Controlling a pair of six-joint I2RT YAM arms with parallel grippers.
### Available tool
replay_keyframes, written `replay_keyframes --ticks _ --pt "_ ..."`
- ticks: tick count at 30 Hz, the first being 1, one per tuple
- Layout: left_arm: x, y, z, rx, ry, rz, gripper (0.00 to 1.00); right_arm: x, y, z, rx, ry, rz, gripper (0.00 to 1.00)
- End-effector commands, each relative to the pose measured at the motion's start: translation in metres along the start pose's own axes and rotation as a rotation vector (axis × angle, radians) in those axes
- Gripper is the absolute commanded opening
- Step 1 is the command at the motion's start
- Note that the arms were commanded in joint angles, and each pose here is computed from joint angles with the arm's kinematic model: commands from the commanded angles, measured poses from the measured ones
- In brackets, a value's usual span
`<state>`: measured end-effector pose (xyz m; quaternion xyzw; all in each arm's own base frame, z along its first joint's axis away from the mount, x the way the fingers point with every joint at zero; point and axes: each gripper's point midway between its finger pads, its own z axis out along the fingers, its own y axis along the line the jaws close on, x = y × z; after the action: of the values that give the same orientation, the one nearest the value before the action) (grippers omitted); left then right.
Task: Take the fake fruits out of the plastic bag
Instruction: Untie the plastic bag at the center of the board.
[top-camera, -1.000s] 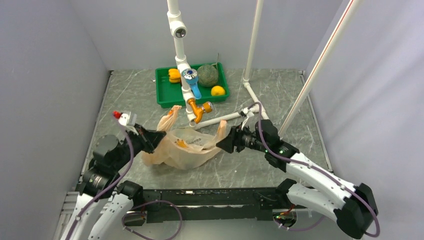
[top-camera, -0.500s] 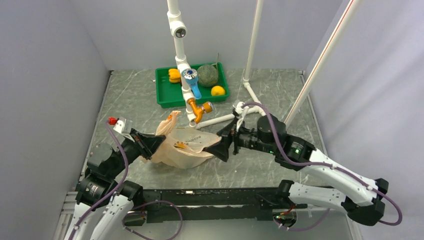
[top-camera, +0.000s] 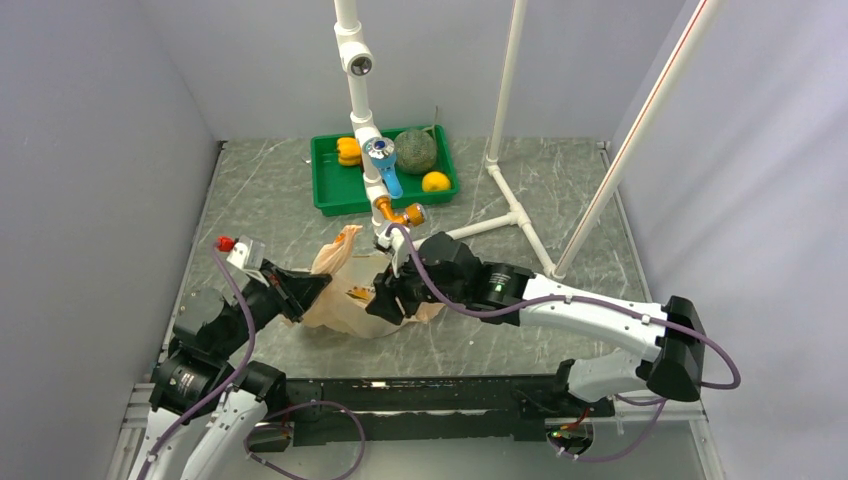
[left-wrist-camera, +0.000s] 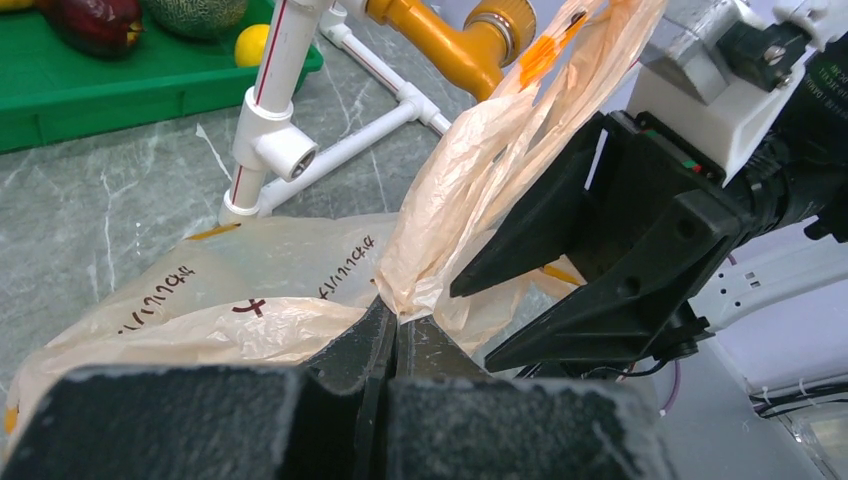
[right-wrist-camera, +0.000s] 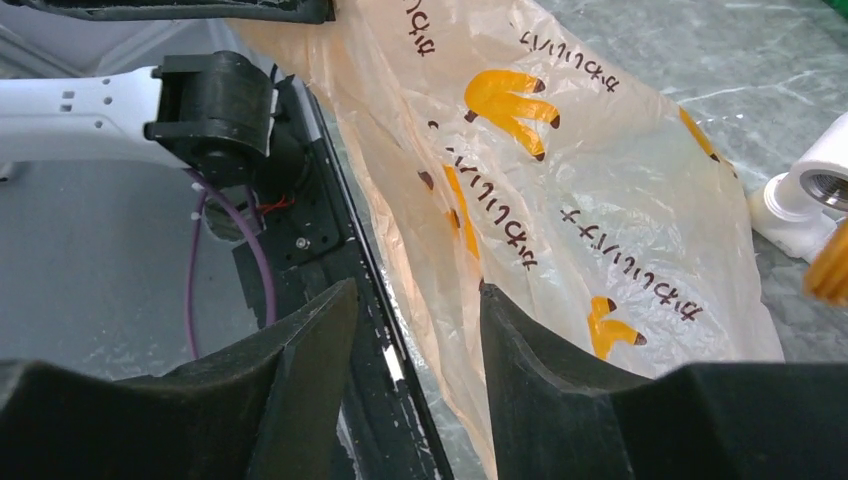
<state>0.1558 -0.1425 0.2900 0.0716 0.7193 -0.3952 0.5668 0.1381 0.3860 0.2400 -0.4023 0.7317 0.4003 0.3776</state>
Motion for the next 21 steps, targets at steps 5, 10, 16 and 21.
replay_keyframes --ticks 5,10,16,21 --pt "-0.010 -0.017 -0.010 0.057 -0.023 0.028 0.00 -0.027 -0.013 0.010 0.101 -0.104 -0.066 0.51" --pt "-0.008 -0.017 -0.011 0.058 -0.017 0.029 0.00 -0.028 -0.022 0.012 0.145 -0.097 -0.097 0.49" --pt "-0.009 -0.015 -0.010 0.048 -0.009 0.035 0.00 -0.017 -0.005 0.031 0.054 -0.038 -0.143 0.53" --pt "-0.009 -0.015 -0.011 0.044 -0.007 0.039 0.00 -0.010 0.002 0.040 0.032 -0.033 -0.142 0.60"
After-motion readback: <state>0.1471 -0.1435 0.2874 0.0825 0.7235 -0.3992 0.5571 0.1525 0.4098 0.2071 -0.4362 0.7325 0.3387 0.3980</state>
